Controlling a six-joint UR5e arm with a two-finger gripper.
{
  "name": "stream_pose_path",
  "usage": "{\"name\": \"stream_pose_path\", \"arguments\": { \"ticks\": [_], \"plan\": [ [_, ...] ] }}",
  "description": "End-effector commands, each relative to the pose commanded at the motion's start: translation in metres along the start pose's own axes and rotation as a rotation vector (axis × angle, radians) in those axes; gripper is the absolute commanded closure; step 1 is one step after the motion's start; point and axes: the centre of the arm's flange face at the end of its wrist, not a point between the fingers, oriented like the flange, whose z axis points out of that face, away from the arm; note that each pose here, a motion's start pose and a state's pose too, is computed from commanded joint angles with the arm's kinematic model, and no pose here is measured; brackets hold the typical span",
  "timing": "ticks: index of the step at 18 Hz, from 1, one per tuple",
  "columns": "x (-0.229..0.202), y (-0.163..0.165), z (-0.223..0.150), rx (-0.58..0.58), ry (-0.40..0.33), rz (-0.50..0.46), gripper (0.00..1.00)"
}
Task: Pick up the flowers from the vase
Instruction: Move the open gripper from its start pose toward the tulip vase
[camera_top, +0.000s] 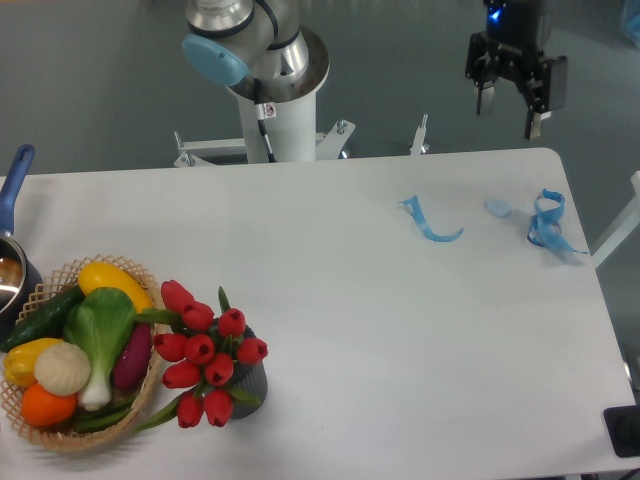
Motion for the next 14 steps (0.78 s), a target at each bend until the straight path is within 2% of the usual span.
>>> {"name": "stream_pose_path", "arguments": {
  "ticks": [7,9,14],
  "plan": [
    [0.010,-0.003,0.006,0.009,0.011,-0.012,0.00],
    [0.014,-0.007,0.013,0.046,0.010,-0.057,0.00],
    [0.020,-0.025,0.029,0.161,0.010,-0.238,0.00]
  ]
}}
